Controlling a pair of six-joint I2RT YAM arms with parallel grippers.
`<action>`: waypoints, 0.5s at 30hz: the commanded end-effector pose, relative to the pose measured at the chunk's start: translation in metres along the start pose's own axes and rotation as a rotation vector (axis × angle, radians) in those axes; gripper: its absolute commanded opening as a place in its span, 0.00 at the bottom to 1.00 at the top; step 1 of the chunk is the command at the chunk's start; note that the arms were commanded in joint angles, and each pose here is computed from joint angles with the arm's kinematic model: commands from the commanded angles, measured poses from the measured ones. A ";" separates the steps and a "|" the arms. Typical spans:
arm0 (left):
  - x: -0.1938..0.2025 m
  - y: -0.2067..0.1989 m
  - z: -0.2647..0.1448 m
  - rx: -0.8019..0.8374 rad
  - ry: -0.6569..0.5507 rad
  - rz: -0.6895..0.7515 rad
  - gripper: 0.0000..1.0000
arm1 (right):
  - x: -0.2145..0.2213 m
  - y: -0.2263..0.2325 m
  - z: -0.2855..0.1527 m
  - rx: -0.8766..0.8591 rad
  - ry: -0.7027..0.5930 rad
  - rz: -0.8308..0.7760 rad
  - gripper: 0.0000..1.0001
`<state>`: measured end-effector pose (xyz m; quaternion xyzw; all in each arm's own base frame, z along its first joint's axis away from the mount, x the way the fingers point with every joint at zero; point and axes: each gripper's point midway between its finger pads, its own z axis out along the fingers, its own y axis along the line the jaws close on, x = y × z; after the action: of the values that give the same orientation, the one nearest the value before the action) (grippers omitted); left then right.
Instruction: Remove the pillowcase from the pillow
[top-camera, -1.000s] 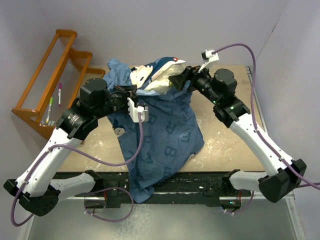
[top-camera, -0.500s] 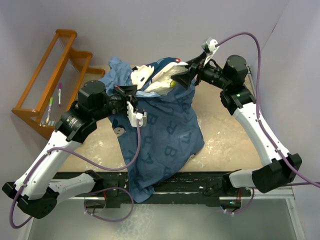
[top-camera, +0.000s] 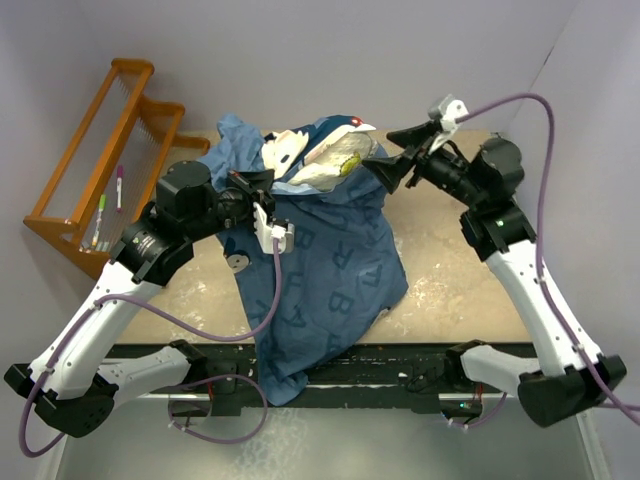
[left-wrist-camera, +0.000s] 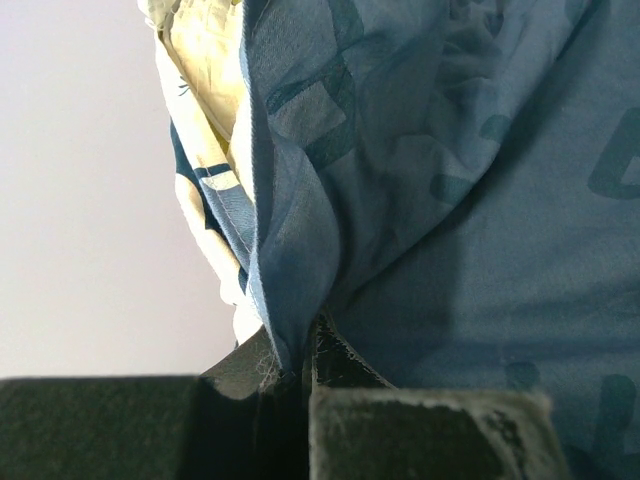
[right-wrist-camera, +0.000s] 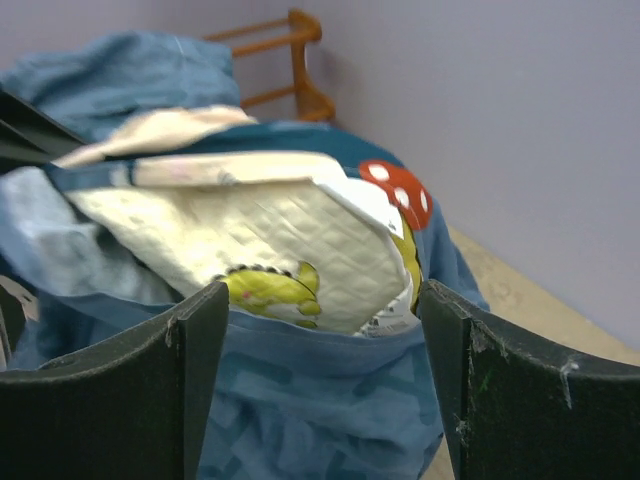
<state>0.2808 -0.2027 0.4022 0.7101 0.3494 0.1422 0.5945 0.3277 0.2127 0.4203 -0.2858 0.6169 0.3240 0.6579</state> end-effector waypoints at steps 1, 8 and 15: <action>-0.022 0.064 -0.025 -0.218 -0.058 0.097 0.00 | -0.040 0.015 -0.016 -0.009 -0.093 -0.007 0.77; -0.027 0.070 -0.028 -0.236 -0.072 0.120 0.00 | -0.002 0.024 0.012 -0.175 0.010 0.156 0.78; -0.031 0.073 -0.033 -0.245 -0.082 0.137 0.00 | -0.002 -0.019 0.030 -0.031 0.006 0.184 0.88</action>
<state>0.2803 -0.2032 0.4027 0.7104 0.3479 0.1421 0.5950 0.3512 0.2340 0.3794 -0.2629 0.6611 0.4048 0.5745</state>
